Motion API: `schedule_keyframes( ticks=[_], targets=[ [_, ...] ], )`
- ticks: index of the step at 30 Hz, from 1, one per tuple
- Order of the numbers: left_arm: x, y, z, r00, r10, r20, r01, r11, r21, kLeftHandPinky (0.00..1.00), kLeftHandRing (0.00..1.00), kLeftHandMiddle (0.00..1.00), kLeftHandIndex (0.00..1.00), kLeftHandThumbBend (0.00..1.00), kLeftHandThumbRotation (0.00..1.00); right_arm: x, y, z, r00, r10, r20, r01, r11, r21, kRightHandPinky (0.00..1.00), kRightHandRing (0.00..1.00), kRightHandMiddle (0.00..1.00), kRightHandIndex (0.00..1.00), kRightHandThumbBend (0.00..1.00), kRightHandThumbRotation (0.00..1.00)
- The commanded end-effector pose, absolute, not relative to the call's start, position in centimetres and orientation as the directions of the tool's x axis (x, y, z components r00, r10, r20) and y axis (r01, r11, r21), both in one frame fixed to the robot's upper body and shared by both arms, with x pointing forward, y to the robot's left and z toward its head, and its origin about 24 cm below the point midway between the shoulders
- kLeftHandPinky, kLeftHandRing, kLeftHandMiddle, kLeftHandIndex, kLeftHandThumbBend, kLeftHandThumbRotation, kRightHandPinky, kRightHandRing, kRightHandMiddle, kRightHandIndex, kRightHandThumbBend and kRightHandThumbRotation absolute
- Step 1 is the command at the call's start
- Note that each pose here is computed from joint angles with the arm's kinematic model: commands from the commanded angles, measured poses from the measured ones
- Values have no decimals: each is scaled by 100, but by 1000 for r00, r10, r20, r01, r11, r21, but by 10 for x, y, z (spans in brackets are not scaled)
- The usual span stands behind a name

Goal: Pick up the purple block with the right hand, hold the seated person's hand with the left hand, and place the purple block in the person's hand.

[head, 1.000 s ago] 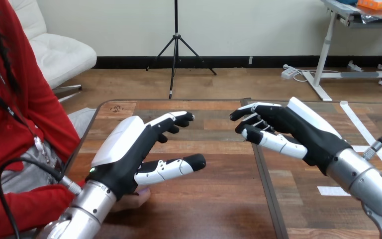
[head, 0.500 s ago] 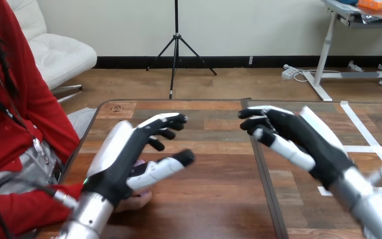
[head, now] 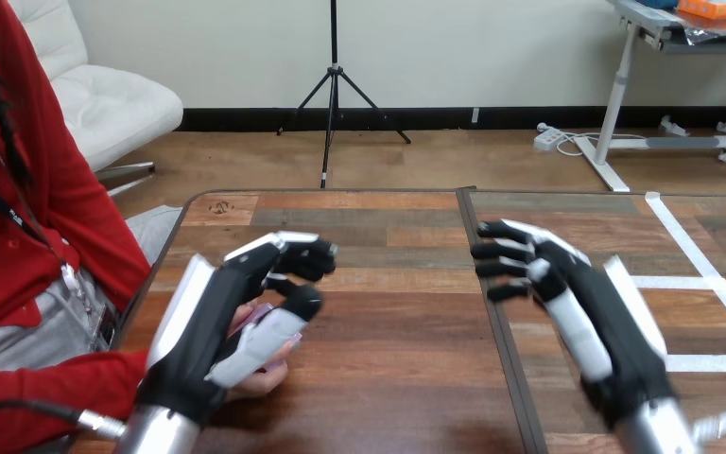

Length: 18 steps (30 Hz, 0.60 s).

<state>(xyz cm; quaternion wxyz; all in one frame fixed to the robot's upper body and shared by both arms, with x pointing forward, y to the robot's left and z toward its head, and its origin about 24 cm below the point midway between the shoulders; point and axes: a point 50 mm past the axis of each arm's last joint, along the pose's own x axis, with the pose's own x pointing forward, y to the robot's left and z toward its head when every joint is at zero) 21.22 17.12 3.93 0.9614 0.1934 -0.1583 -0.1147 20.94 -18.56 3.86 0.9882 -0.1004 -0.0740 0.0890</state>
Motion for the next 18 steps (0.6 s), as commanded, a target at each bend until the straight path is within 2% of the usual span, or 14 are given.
schedule_keyframes(
  ticks=[1, 10, 18],
  targets=[
    [211, 179, 47, 907, -271, 323, 139, 915, 378, 54, 59, 61, 59, 72, 100, 205, -180, 56, 949, 155, 273, -116, 981, -155, 65, 73, 77, 81, 82, 100],
    [203, 186, 46, 903, -275, 330, 157, 926, 343, 51, 57, 60, 57, 68, 100, 187, -178, 47, 957, 105, 269, -91, 994, -64, 67, 75, 79, 83, 81, 100],
    [199, 191, 45, 909, -263, 323, 171, 943, 286, 52, 59, 61, 57, 66, 100, 174, -177, 42, 965, 66, 255, -64, 998, -17, 67, 75, 79, 82, 80, 100]
  ],
)
